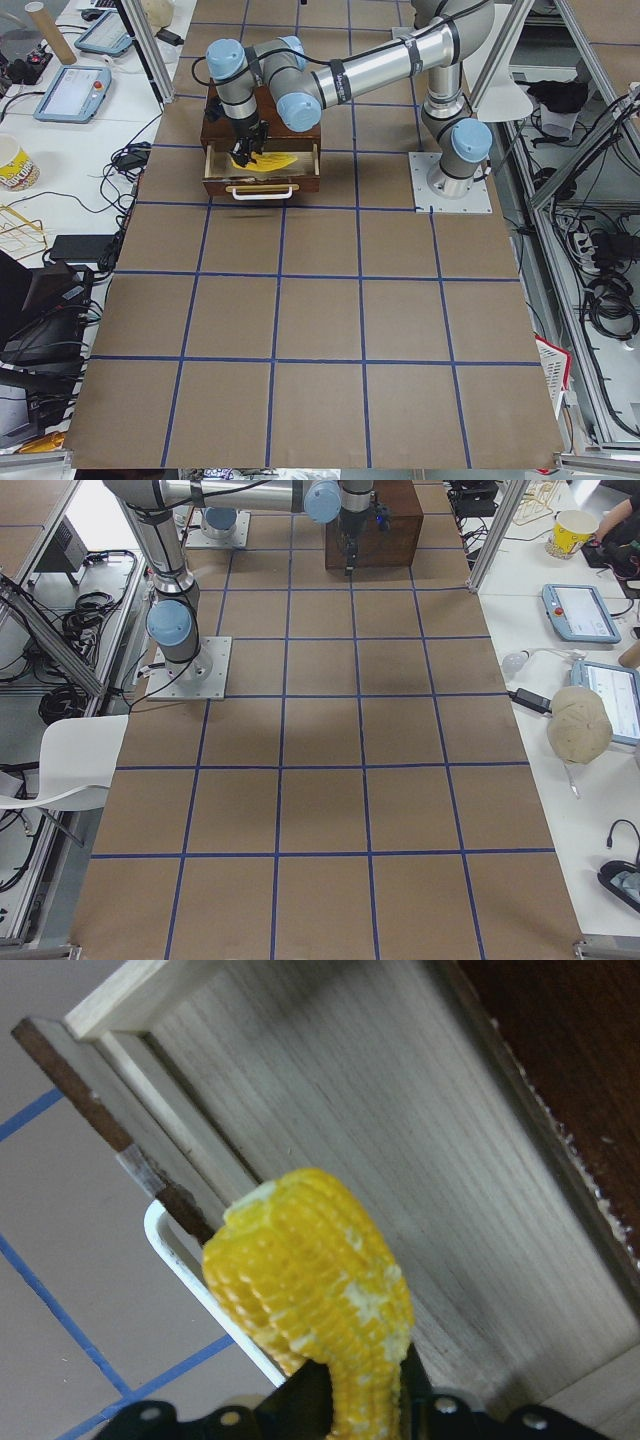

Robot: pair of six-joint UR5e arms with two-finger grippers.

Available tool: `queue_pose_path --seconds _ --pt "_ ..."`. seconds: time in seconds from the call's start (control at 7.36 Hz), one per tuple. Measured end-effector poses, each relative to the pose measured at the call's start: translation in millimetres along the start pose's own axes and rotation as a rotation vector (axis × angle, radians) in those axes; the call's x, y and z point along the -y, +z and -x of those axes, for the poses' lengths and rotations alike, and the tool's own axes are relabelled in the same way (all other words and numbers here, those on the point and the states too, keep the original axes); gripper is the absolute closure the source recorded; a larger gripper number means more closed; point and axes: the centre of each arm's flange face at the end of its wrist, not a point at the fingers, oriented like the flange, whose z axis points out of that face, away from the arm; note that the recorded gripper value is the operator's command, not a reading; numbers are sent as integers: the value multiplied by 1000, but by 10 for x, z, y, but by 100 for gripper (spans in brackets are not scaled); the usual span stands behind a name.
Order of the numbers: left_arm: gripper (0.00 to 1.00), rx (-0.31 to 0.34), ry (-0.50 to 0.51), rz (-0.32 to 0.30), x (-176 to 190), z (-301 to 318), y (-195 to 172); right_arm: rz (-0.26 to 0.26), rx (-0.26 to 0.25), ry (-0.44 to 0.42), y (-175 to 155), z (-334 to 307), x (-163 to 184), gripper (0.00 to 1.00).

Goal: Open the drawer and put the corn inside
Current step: 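Lower the corn into the drawer and open the left gripper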

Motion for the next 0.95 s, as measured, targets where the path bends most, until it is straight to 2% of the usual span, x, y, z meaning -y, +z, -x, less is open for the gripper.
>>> queue_pose_path --seconds 0.14,0.41,0.95 --pt "100 -8 -22 -5 23 -2 36 0 -1 0 0 -1 0 0" --pt "0 -21 -35 -2 45 0 112 0 -1 0 1 -1 0 0" --pt "0 -19 -35 -4 69 1 103 1 -1 0 1 -1 0 0"
